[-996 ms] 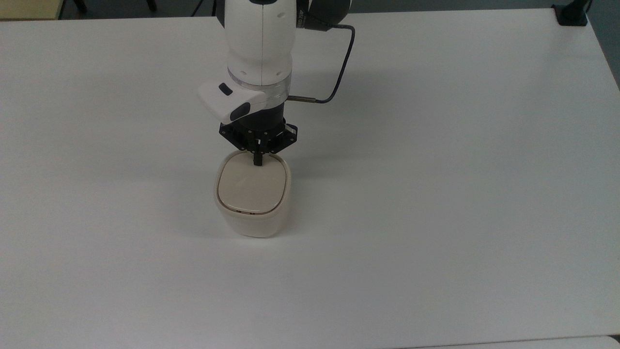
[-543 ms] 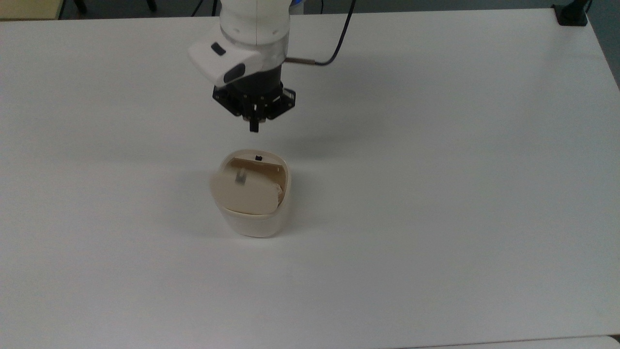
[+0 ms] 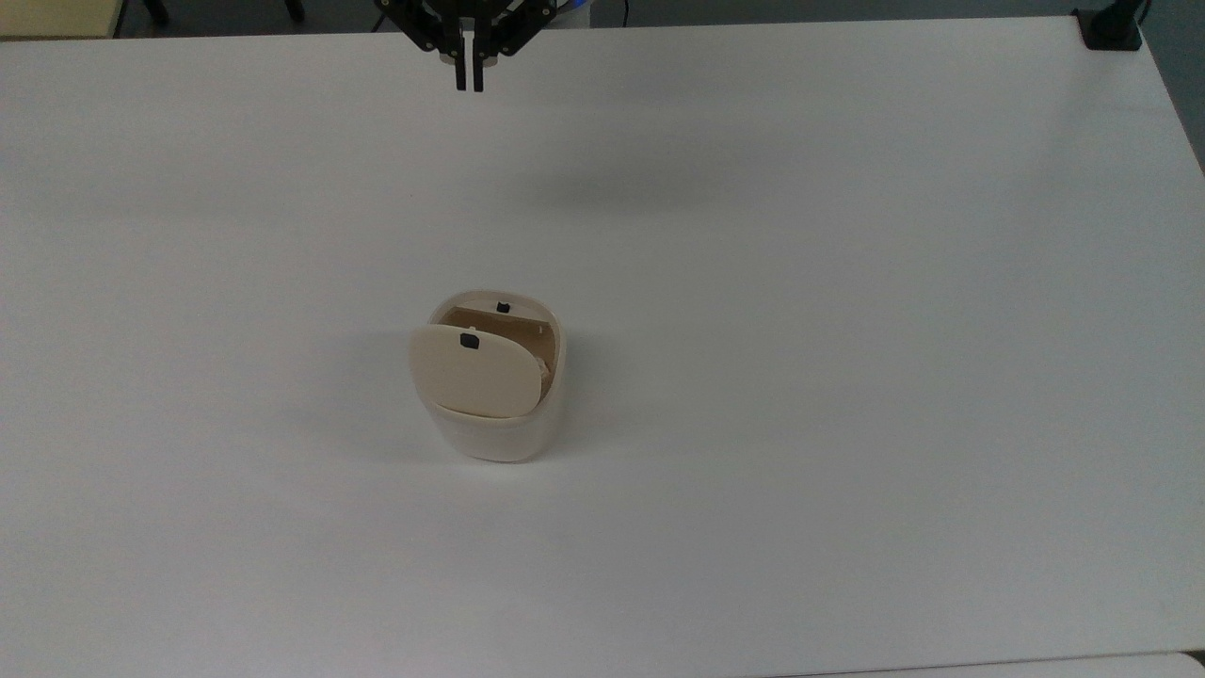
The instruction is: Open the trash bin
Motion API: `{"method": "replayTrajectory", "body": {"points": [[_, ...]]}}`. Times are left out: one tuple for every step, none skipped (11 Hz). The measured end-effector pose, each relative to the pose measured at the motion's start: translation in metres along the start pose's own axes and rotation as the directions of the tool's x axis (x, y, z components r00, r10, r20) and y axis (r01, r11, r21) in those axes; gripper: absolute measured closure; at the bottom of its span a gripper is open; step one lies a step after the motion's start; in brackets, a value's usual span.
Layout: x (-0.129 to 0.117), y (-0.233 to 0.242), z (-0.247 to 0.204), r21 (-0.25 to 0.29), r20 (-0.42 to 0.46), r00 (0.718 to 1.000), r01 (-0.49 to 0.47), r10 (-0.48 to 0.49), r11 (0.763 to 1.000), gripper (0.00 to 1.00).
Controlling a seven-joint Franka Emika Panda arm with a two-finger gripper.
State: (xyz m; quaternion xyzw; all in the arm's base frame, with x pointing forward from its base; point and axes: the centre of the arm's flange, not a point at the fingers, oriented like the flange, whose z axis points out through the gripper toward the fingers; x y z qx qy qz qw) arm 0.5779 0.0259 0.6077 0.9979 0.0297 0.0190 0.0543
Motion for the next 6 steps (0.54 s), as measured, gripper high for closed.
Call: {"method": "replayTrajectory", "body": {"points": [[-0.0007, 0.0005, 0.001, 0.0, 0.004, 1.0, -0.001, 0.001, 1.0, 0.74], [-0.0008, 0.0013, 0.0037, 0.0, 0.009, 1.0, -0.002, 0.002, 1.0, 0.59], [-0.001, 0.0022, 0.0056, 0.0, 0.013, 1.0, -0.003, 0.003, 1.0, 0.46], [-0.0014, 0.0026, 0.0072, 0.0, 0.017, 1.0, -0.004, 0.004, 1.0, 0.3], [-0.0018, 0.0026, 0.0085, 0.0, 0.022, 1.0, -0.004, 0.004, 1.0, 0.15], [-0.002, 0.0031, 0.0093, 0.01, 0.024, 1.0, -0.007, 0.007, 1.0, 0.0]]}}
